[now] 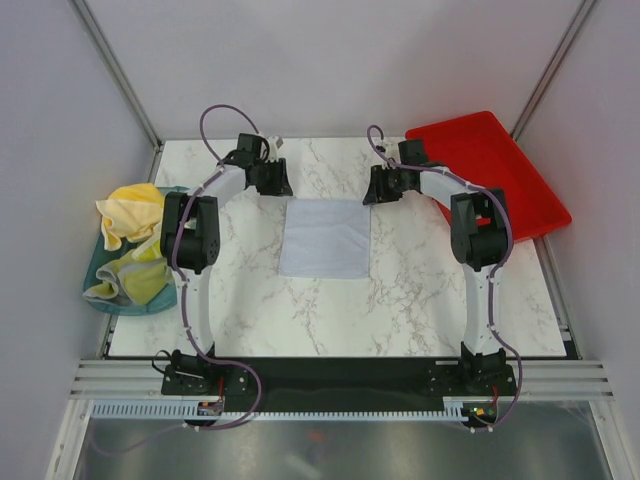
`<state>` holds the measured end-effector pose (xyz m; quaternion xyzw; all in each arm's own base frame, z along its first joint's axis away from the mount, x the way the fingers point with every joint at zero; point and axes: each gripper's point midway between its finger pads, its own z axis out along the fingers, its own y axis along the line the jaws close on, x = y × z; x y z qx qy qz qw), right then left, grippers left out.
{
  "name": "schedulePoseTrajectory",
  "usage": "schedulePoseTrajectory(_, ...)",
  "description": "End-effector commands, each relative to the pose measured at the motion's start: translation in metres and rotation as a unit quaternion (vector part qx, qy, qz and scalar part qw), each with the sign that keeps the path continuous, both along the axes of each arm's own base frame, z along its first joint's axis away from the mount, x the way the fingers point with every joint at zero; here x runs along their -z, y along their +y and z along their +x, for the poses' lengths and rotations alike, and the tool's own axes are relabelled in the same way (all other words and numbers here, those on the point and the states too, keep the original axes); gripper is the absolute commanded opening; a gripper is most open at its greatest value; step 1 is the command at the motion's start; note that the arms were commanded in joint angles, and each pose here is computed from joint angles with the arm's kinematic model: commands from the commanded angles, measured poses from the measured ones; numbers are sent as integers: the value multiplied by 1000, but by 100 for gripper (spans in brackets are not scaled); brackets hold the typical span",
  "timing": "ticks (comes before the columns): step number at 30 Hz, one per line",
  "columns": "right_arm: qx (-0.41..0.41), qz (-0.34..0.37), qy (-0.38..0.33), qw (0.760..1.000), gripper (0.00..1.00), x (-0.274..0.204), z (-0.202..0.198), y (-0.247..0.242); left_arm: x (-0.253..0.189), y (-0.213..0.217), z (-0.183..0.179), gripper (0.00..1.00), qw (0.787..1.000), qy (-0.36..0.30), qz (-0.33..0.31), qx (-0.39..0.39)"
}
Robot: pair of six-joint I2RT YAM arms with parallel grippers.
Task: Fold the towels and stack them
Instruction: Fold the towel
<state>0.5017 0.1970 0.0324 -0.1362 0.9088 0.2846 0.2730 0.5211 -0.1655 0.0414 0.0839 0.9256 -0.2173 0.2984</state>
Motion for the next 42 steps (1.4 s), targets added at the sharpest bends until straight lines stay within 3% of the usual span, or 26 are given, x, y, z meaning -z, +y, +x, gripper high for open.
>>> schedulePoseTrajectory(1,-27,13,-12,999,42,-5,6,5,-11,-7,7,44,999,-11,-16,42)
schedulePoseTrajectory(7,-36,16,-12,999,41,-2,6,7,-1,-11,3,39,996,30,-47,70)
schedulePoseTrajectory(18,-46,24,-4,999,35,1,3,6,8,-3,-7,46,994,45,-28,97)
schedulePoseTrajectory(28,-48,21,-7,999,31,0,4,5,7,-7,-7,40,992,48,-37,108)
schedulePoseTrajectory(34,-49,21,-9,999,21,0,7,6,5,-8,-3,29,992,41,-38,115)
schedulePoseTrajectory(36,-50,20,-8,999,16,2,6,5,3,-9,-3,16,991,38,-40,118)
schedulePoseTrajectory(39,-50,22,-9,998,0,1,7,6,-1,-11,-2,2,991,34,-44,123)
schedulePoseTrajectory(42,-47,18,-21,999,0,-9,9,5,-13,-12,-2,2,991,25,-47,121)
